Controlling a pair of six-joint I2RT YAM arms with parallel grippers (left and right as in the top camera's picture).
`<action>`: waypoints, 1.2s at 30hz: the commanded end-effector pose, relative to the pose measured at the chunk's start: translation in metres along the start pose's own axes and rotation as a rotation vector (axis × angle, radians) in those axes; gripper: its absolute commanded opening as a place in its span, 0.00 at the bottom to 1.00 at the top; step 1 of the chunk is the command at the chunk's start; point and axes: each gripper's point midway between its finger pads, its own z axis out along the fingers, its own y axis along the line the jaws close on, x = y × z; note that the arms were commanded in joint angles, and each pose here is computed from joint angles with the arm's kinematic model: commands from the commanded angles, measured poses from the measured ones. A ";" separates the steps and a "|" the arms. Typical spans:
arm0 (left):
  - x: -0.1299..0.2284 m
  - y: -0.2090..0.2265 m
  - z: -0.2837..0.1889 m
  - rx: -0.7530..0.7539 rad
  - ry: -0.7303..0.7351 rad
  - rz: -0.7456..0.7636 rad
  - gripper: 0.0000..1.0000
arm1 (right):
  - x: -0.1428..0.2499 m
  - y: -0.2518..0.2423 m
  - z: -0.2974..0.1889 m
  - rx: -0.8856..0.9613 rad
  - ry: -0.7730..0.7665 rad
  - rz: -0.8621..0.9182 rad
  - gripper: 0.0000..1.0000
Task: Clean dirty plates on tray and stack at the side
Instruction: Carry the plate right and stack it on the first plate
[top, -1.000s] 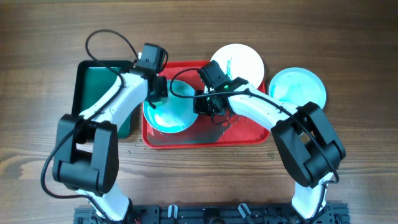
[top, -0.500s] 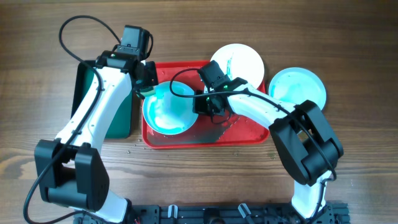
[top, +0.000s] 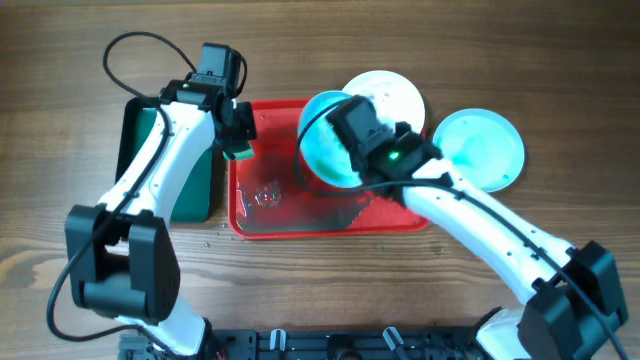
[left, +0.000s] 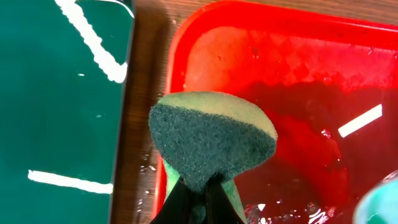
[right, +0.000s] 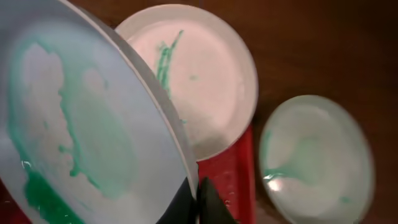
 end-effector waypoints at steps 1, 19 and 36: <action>0.004 -0.009 0.009 0.052 0.038 -0.020 0.04 | -0.029 -0.034 -0.036 0.312 -0.202 -0.074 0.04; -0.002 -0.013 0.011 0.067 0.019 -0.021 0.04 | -0.048 -0.015 -0.128 0.596 -0.545 -0.207 0.04; -0.001 -0.014 0.011 0.070 0.021 -0.042 0.04 | -0.034 -0.009 -0.094 0.432 -0.394 -0.225 0.04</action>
